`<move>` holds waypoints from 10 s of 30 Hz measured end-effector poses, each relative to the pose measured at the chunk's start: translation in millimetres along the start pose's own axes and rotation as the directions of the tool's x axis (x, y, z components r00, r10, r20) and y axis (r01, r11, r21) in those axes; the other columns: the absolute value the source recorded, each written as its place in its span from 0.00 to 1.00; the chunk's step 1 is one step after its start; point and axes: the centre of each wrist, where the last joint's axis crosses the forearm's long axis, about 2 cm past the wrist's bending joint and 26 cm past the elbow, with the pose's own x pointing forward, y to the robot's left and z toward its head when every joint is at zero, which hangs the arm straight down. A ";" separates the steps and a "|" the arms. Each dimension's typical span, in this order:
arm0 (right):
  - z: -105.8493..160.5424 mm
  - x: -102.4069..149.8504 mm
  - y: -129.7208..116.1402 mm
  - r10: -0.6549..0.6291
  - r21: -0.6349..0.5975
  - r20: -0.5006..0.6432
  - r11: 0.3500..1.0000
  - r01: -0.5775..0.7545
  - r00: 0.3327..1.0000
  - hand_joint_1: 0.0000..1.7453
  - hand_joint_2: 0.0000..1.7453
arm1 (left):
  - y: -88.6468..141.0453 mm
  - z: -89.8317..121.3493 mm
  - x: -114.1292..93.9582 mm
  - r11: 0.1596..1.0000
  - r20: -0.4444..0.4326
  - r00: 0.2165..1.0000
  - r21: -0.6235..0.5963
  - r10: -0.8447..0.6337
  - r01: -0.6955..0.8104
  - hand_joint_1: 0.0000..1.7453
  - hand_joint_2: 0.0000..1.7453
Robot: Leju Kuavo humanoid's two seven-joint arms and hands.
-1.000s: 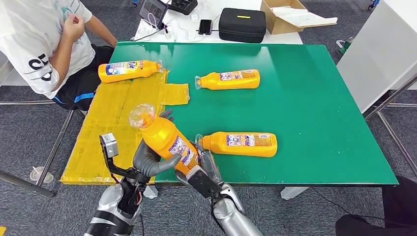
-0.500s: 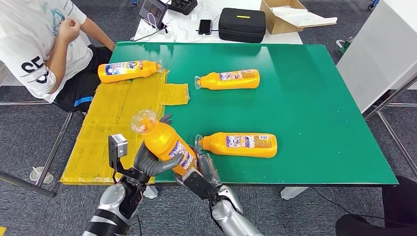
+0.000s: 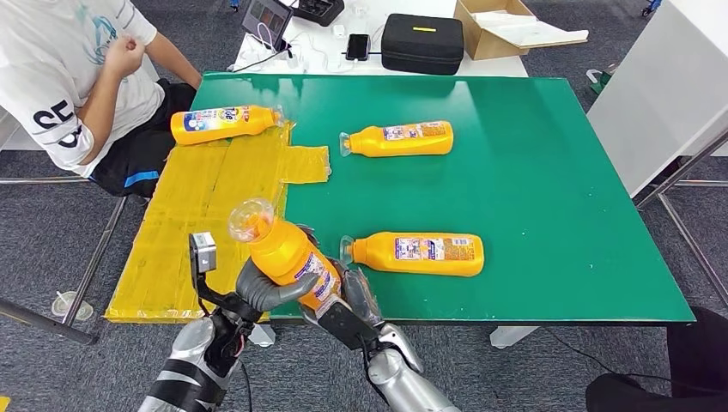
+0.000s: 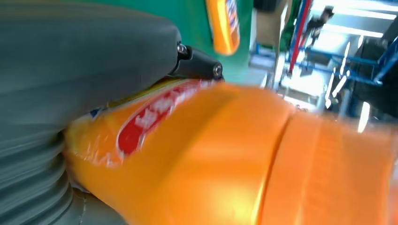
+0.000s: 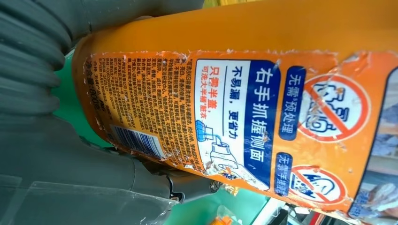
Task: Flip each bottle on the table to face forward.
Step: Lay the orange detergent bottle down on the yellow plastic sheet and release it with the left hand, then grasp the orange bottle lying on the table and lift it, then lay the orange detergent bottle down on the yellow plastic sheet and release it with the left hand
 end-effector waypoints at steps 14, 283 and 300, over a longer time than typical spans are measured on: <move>-0.8 1.6 0.2 0.055 -0.049 0.003 0.997 -0.055 0.998 0.00 0.25 | 10.8 7.9 2.6 0.960 0.045 0.962 0.072 0.268 -0.270 1.00 1.00; -20.8 13.4 -9.6 0.151 -0.208 0.099 0.970 -0.128 0.984 0.00 0.75 | 8.6 -40.3 5.0 0.995 -0.056 0.994 0.031 -0.091 0.093 1.00 1.00; -32.7 27.1 -23.9 0.052 -0.302 0.122 0.953 -0.013 0.991 0.00 0.00 | 1.9 -48.3 13.9 0.992 -0.020 0.993 0.041 -0.120 0.121 1.00 1.00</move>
